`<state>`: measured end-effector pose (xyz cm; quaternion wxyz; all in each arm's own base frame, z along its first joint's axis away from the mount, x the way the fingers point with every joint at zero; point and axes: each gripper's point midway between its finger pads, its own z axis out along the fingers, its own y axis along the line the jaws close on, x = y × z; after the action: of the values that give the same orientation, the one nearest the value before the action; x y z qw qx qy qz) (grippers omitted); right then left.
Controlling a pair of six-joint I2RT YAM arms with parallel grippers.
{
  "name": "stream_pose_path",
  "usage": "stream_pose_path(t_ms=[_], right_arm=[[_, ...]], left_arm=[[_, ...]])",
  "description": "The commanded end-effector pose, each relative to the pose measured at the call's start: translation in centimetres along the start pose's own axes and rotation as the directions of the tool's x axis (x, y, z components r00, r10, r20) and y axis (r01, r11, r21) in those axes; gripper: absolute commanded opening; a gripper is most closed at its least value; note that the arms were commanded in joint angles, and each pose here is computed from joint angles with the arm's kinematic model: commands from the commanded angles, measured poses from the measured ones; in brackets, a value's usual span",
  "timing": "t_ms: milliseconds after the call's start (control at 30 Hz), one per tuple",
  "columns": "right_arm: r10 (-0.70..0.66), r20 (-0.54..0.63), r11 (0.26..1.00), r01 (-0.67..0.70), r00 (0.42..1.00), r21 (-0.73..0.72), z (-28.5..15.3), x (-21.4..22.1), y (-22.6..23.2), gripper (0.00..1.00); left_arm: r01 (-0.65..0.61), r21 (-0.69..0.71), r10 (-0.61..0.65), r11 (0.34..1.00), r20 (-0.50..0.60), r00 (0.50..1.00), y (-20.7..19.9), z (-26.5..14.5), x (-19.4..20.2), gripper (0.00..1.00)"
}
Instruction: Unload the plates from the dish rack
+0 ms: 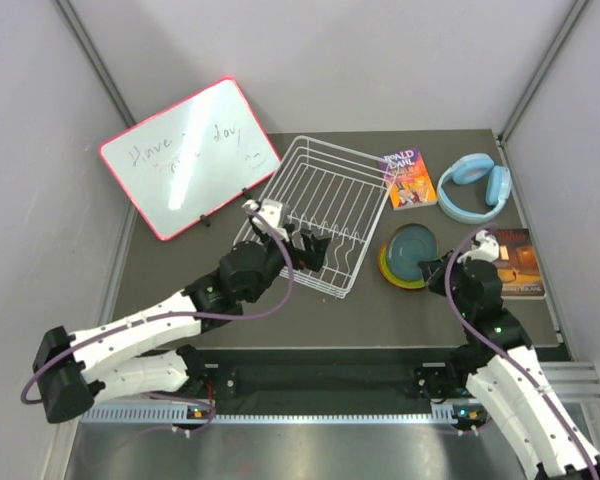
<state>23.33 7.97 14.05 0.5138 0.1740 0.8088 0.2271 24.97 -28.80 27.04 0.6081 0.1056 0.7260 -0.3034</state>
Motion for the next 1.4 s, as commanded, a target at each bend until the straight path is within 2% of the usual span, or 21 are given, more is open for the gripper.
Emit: stream_pose_path(t_ms=[0,200,400,433,567,667,800,967,1367], right_arm=[[-0.059,0.086,0.991,0.048,0.995,0.128,1.0,-3.3,-1.1,0.00],[-0.077,0.077,0.982,0.063,0.994,0.177,2.5,-4.3,-1.6,0.00],[-0.060,0.016,0.987,0.057,0.998,0.149,4.4,-3.0,-1.3,0.00],[-0.057,-0.012,0.987,0.059,0.998,0.150,4.8,-2.5,-1.5,0.03],[-0.051,-0.050,0.985,0.058,0.997,0.164,5.3,-1.7,-1.8,0.30],[-0.051,-0.056,0.984,0.059,0.997,0.170,5.3,-1.6,-1.9,0.39],[-0.060,-0.070,0.978,0.072,0.996,0.193,4.9,-1.7,-2.3,0.41],[-0.074,-0.090,0.965,0.094,0.993,0.245,4.5,-1.6,-3.2,0.53],[-0.107,-0.135,0.925,0.149,0.985,0.350,3.5,-1.8,-4.9,0.59]], left_arm=[[-0.092,-0.164,0.098,0.982,0.026,0.995,4.4,-2.1,0.2,0.99],[-0.097,-0.239,0.112,0.966,0.050,0.992,6.9,-4.5,0.2,0.99],[-0.065,-0.305,0.096,0.950,0.088,0.991,9.0,-6.1,0.7,0.99],[-0.063,-0.309,0.096,0.949,0.091,0.991,9.3,-6.3,1.0,0.99],[-0.069,-0.330,0.103,0.941,0.085,0.991,9.9,-6.6,1.4,0.99],[-0.078,-0.346,0.110,0.935,0.075,0.991,10.2,-6.6,1.7,0.99],[-0.091,-0.366,0.122,0.926,0.064,0.990,11.0,-6.7,2.7,0.99],[-0.112,-0.369,0.143,0.923,0.057,0.988,11.4,-7.0,3.3,0.99],[-0.135,-0.411,0.167,0.901,0.043,0.985,12.4,-7.4,3.7,0.99]])
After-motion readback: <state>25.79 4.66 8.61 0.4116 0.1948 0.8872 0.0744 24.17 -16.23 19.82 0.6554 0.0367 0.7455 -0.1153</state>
